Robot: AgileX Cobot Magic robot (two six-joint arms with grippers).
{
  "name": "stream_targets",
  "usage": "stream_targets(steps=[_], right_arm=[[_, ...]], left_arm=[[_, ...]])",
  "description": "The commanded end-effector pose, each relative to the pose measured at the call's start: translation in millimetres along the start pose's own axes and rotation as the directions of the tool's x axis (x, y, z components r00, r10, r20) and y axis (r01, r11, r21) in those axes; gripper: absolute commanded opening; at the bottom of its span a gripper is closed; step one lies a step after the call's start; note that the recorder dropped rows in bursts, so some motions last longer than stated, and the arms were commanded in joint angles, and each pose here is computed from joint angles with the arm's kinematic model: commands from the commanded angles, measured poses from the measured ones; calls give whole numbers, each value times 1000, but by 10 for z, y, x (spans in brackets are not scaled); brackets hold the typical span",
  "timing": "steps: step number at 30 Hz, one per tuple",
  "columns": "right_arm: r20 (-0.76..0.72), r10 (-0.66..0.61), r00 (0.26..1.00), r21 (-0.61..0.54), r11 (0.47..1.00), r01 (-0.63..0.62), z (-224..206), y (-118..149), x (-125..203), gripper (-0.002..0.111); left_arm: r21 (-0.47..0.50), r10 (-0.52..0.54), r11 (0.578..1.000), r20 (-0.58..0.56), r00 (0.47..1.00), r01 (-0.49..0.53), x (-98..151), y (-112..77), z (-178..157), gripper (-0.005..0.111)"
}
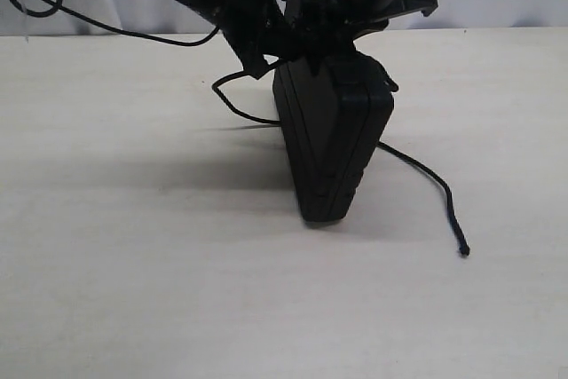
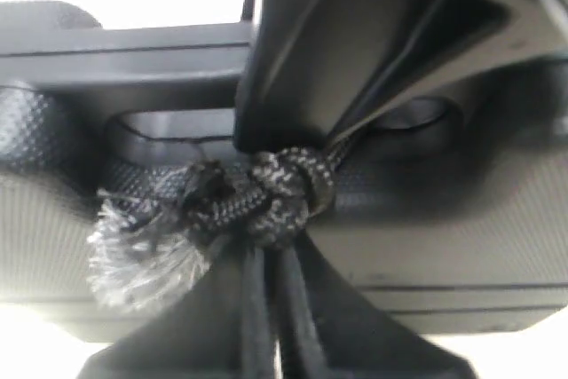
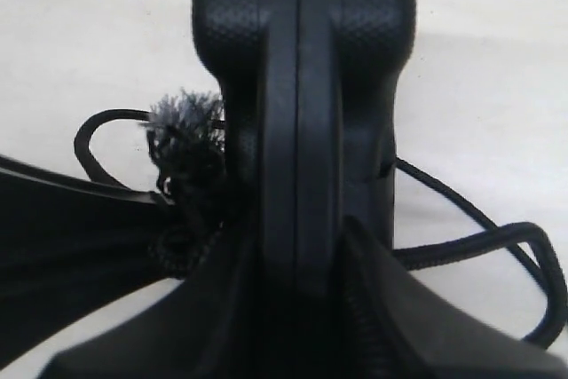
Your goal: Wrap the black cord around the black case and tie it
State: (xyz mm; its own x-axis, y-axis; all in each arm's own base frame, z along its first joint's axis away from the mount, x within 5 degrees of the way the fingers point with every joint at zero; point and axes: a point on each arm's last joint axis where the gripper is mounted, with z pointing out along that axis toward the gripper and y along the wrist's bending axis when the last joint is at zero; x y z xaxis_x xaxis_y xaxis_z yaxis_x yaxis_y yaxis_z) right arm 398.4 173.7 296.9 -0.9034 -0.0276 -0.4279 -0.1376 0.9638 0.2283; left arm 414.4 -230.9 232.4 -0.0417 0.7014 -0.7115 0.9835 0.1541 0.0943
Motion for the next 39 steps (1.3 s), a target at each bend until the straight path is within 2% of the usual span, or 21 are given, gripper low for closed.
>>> stream_targets(steps=[1,5,11,22,25,34,39], right_arm=[[7,11,1000,-158,987,-10,-132,333,60,4],[-1,21,1000,-177,984,-21,-134,359,68,4],[-1,22,1000,-178,984,-22,-134,360,68,4],[15,18,1000,-168,986,-16,-84,349,49,4],[11,-53,999,-163,985,54,-64,345,61,4],[53,-59,997,-150,986,66,-71,337,25,4],[51,-59,997,-150,986,66,-71,336,27,4]], left_arm=[[-7,3,1000,-73,997,-4,145,0,152,0],[28,56,998,-104,993,-53,101,-91,215,0],[20,54,999,-225,973,-50,252,-41,158,0],[20,29,999,-189,982,-25,218,-47,165,0],[25,29,999,-190,981,-25,220,-52,164,0],[33,28,999,-189,982,-23,214,-61,157,0],[61,6,998,-126,992,1,135,-99,134,1]])
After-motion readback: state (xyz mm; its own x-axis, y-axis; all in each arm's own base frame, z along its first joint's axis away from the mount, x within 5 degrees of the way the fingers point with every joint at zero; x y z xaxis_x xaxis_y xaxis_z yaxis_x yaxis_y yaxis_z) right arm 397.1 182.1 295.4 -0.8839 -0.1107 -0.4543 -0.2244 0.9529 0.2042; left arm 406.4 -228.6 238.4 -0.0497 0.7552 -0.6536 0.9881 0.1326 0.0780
